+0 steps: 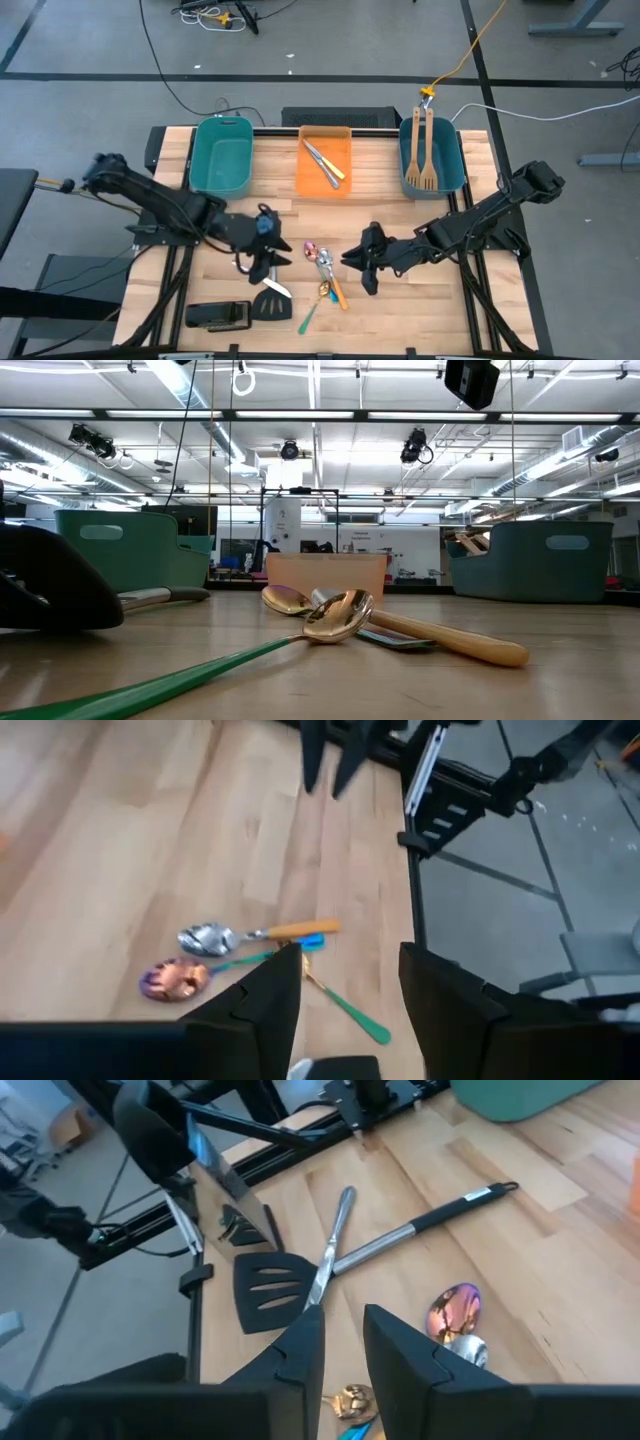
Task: Pick & Place Kitchen Items
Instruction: Put the gold spoon into the green bin
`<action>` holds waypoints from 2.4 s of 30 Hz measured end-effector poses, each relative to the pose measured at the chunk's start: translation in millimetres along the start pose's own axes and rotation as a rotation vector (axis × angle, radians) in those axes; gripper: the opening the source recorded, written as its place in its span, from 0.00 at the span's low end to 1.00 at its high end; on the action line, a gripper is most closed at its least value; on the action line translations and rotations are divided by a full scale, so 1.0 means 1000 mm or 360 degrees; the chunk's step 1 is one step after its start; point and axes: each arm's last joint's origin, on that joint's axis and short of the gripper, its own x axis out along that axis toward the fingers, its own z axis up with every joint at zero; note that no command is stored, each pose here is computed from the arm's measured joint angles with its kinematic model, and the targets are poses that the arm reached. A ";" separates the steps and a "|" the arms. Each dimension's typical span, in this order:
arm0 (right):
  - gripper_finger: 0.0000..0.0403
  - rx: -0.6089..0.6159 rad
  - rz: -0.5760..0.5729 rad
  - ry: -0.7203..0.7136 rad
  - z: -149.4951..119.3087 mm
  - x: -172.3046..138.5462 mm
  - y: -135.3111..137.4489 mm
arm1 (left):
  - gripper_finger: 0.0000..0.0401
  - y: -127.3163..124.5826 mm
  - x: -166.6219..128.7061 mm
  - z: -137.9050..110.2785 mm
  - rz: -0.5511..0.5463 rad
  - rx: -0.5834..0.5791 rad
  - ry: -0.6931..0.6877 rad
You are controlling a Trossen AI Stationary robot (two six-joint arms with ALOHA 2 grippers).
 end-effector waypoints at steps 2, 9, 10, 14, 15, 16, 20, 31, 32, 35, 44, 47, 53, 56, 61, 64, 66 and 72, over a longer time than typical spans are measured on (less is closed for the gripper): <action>0.21 0.0014 -0.0028 0.0004 -0.001 0.000 -0.001 | 0.44 -0.004 0.004 -0.004 0.0001 -0.0025 0.0020; 0.21 0.0036 -0.0085 0.0011 -0.002 0.000 -0.004 | 0.44 -0.015 0.013 -0.015 0.0019 -0.0102 0.0062; 0.21 0.0036 -0.0085 0.0011 -0.002 0.000 -0.004 | 0.44 -0.016 0.014 -0.016 0.0022 -0.0118 0.0071; 0.21 0.0036 -0.0088 0.0011 -0.002 0.000 -0.004 | 0.44 -0.019 0.024 -0.022 0.0038 -0.0158 0.0111; 0.21 0.0035 -0.0090 0.0013 -0.002 0.000 -0.004 | 0.44 -0.019 0.028 -0.023 0.0050 -0.0172 0.0125; 0.21 0.0033 -0.0093 0.0017 -0.002 0.000 -0.004 | 0.44 -0.019 0.032 -0.025 0.0061 -0.0181 0.0146; 0.21 0.0023 -0.0107 0.0033 -0.003 0.000 -0.005 | 0.44 -0.027 0.047 -0.026 0.0056 -0.0175 0.0206; 0.21 0.0042 -0.0144 0.0094 -0.007 0.000 -0.008 | 0.44 -0.053 0.089 -0.033 0.0180 -0.0207 0.0415; 0.21 0.0047 -0.0146 0.0095 -0.007 0.000 -0.008 | 0.44 -0.054 0.094 -0.034 0.0189 -0.0216 0.0427; 0.21 0.0070 -0.0150 0.0098 -0.007 0.000 -0.009 | 0.44 -0.056 0.108 -0.040 0.0218 -0.0245 0.0486; 0.21 0.0106 -0.0160 0.0106 -0.008 0.000 -0.009 | 0.44 -0.048 0.145 -0.065 0.0373 -0.0346 0.0616; 0.21 0.0114 -0.0163 0.0107 -0.008 0.000 -0.009 | 0.44 -0.046 0.153 -0.070 0.0402 -0.0353 0.0637; 0.21 0.0119 -0.0169 0.0106 -0.008 0.000 -0.009 | 0.44 -0.040 0.165 -0.076 0.0453 -0.0408 0.0654; 0.21 0.0117 -0.0187 0.0088 -0.008 0.000 -0.010 | 0.44 -0.036 0.172 -0.079 0.0479 -0.0437 0.0667; 0.21 0.0115 -0.0205 0.0072 -0.008 -0.001 -0.010 | 0.44 -0.030 0.180 -0.080 0.0488 -0.0470 0.0678; 0.21 0.0115 -0.0205 0.0071 -0.008 -0.001 -0.010 | 0.44 -0.029 0.182 -0.079 0.0477 -0.0480 0.0674; 0.21 0.0114 -0.0205 0.0071 -0.008 -0.001 -0.010 | 0.44 -0.029 0.183 -0.079 0.0467 -0.0486 0.0674; 0.21 0.0108 -0.0205 0.0071 -0.008 0.000 -0.010 | 0.44 -0.031 0.189 -0.080 0.0433 -0.0497 0.0674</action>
